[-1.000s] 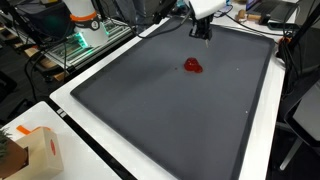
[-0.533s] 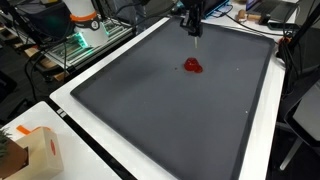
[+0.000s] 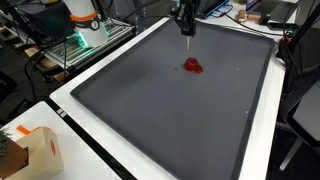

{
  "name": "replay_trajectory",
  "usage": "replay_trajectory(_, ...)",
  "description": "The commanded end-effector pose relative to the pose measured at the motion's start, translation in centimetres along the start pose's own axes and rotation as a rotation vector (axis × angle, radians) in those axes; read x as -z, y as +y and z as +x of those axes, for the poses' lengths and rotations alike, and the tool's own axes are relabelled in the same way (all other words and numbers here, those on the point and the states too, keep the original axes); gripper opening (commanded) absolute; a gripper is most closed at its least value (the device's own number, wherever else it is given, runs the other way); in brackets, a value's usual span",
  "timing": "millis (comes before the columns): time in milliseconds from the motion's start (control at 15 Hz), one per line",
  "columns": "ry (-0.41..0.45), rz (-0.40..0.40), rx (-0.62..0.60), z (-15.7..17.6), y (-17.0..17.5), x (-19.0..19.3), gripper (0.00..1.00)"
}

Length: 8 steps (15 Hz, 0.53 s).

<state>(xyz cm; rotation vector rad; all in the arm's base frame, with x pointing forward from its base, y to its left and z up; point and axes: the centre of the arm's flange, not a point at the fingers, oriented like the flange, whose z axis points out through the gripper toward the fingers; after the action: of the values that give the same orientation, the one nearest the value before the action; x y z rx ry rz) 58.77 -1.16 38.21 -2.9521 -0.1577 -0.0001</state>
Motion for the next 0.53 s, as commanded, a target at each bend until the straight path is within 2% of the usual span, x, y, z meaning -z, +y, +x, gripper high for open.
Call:
replay_trajectory(0,-0.001,-0.002,0.001,0.0,0.0,0.0,0.13)
replay_trajectory(200,-0.002,-0.002,0.002,0.0,0.0,0.0,0.13)
replay_trajectory(267,-0.002,-0.002,0.002,0.0,0.0,0.0,0.03)
replay_trajectory(467,0.009,0.055,0.011,0.0,1.0,-1.0,0.03)
